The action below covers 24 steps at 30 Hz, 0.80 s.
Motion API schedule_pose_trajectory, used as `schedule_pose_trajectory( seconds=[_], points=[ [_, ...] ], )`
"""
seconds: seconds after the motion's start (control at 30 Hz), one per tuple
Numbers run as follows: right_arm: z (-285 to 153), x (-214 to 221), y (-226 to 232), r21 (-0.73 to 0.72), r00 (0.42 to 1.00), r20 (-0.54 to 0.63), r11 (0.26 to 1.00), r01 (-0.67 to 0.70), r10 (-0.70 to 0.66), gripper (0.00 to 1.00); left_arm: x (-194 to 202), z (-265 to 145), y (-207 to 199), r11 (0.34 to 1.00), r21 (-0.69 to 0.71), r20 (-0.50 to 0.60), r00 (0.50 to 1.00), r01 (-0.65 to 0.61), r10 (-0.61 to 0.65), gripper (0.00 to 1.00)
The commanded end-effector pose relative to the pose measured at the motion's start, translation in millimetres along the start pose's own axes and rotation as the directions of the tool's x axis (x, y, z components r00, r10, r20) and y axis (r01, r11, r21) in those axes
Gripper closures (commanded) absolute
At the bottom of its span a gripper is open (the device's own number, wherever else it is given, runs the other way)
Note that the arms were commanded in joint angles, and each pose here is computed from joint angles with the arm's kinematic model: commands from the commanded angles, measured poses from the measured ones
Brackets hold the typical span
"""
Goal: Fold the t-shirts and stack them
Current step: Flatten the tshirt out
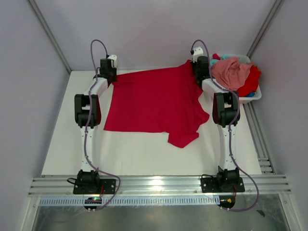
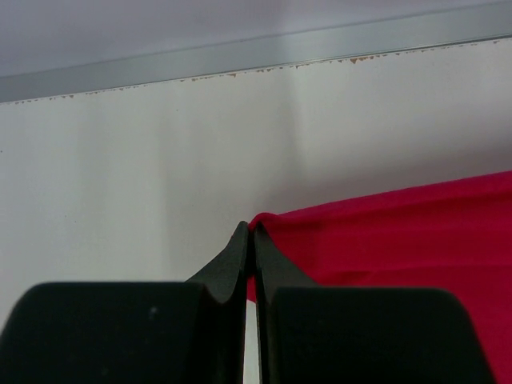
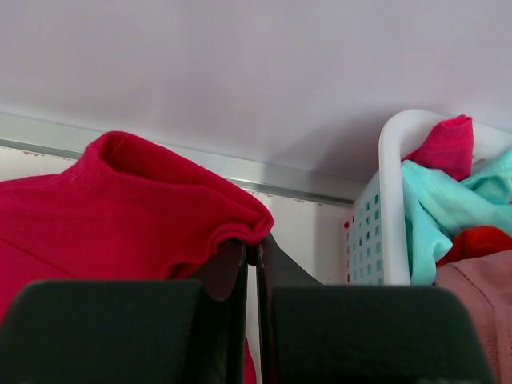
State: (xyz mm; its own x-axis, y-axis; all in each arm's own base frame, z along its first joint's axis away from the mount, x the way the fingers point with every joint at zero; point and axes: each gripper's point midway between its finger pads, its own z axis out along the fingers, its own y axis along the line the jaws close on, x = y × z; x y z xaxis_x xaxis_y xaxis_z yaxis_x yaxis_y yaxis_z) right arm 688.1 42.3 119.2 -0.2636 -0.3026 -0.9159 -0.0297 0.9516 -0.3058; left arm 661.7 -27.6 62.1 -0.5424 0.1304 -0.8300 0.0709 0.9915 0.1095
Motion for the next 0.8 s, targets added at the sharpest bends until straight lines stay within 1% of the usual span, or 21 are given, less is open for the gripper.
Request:
schedule_pose_trajectory(
  seconds=[0.0,0.03,0.1,0.17,0.2,0.23,0.27,0.3,0.33,0.37,0.4,0.43,0.47,0.5,0.63,0.77],
  points=[
    [4.5,-38.6,-18.4,0.108,0.991,0.117,0.993,0.052,-0.065,0.97,-18.8,0.1,24.4,0.991,-0.126,0.040,0.998,-0.051,0.056,1.00],
    [4.6,-38.8,-11.8,0.104,0.988,0.122,0.991,0.085,-0.098,0.97,-18.5,0.5,22.0,0.990,-0.126,0.041,0.997,-0.059,0.065,1.00],
    [5.2,-40.3,-7.3,0.104,0.984,0.132,0.989,0.108,-0.122,0.96,-18.8,0.5,19.0,0.991,-0.123,0.042,0.997,-0.058,0.064,0.98],
    [5.8,-39.6,-2.2,0.098,0.981,0.129,0.986,0.136,-0.148,0.89,-21.0,-0.6,20.0,0.990,-0.128,0.045,0.997,-0.056,0.062,0.91],
    [5.5,-39.5,-0.5,0.098,0.980,0.127,0.985,0.144,-0.156,0.71,-20.5,-0.8,21.2,0.989,-0.134,0.042,0.997,-0.061,0.067,0.87],
    [5.2,-39.0,-0.2,0.099,0.978,0.123,0.983,0.154,-0.166,0.68,-20.7,-1.1,23.2,0.988,-0.145,0.041,0.997,-0.061,0.068,0.83],
    [5.3,-36.3,1.2,0.096,0.977,0.115,0.981,0.170,-0.181,0.64,-23.0,-2.4,24.3,0.987,-0.150,0.045,0.997,-0.062,0.069,0.66],
    [4.9,-33.0,1.1,0.095,0.977,0.101,0.980,0.177,-0.186,0.50,-21.0,-2.0,25.1,0.986,-0.154,0.039,0.996,-0.068,0.075,0.56],
    [4.8,-31.5,1.1,0.094,0.977,0.095,0.979,0.181,-0.190,0.40,-21.6,-3.1,25.9,0.985,-0.157,0.038,0.996,-0.071,0.078,0.40],
    [3.7,-32.1,0.3,0.094,0.977,0.090,0.978,0.185,-0.194,0.28,-21.2,-3.2,26.3,0.985,-0.159,0.035,0.996,-0.075,0.081,0.30],
    [3.5,-31.2,1.3,0.092,0.977,0.087,0.978,0.187,-0.195,0.19,-20.1,-3.0,25.8,0.985,-0.157,0.033,0.996,-0.074,0.080,0.22],
    [2.7,-29.0,0.5,0.097,0.978,0.080,0.978,0.186,-0.194,0.08,-18.7,-2.9,25.1,0.986,-0.153,0.029,0.996,-0.073,0.079,0.08],
    [1.2,-29.7,0.6,0.097,0.977,0.079,0.977,0.190,-0.198,0.02,-19.5,-2.9,24.6,0.986,-0.150,0.031,0.997,-0.072,0.077,0.03],
    [-0.1,-26.4,-0.5,0.100,0.977,0.074,0.976,0.194,-0.202,0.01,-18.1,-3.2,24.6,0.986,-0.151,0.027,0.997,-0.068,0.073,0.01],
    [-14.9,-23.5,-3.7,0.116,0.975,0.035,0.970,0.212,-0.218,0.01,-25.1,-9.1,26.6,0.986,-0.162,0.036,0.998,-0.046,0.053,0.01],
    [-45.8,-21.1,-5.5,0.067,0.982,-0.032,0.980,0.189,-0.187,0.01,-33.2,-28.8,24.9,0.989,-0.145,0.029,0.999,-0.017,0.022,0.01]
  ],
)
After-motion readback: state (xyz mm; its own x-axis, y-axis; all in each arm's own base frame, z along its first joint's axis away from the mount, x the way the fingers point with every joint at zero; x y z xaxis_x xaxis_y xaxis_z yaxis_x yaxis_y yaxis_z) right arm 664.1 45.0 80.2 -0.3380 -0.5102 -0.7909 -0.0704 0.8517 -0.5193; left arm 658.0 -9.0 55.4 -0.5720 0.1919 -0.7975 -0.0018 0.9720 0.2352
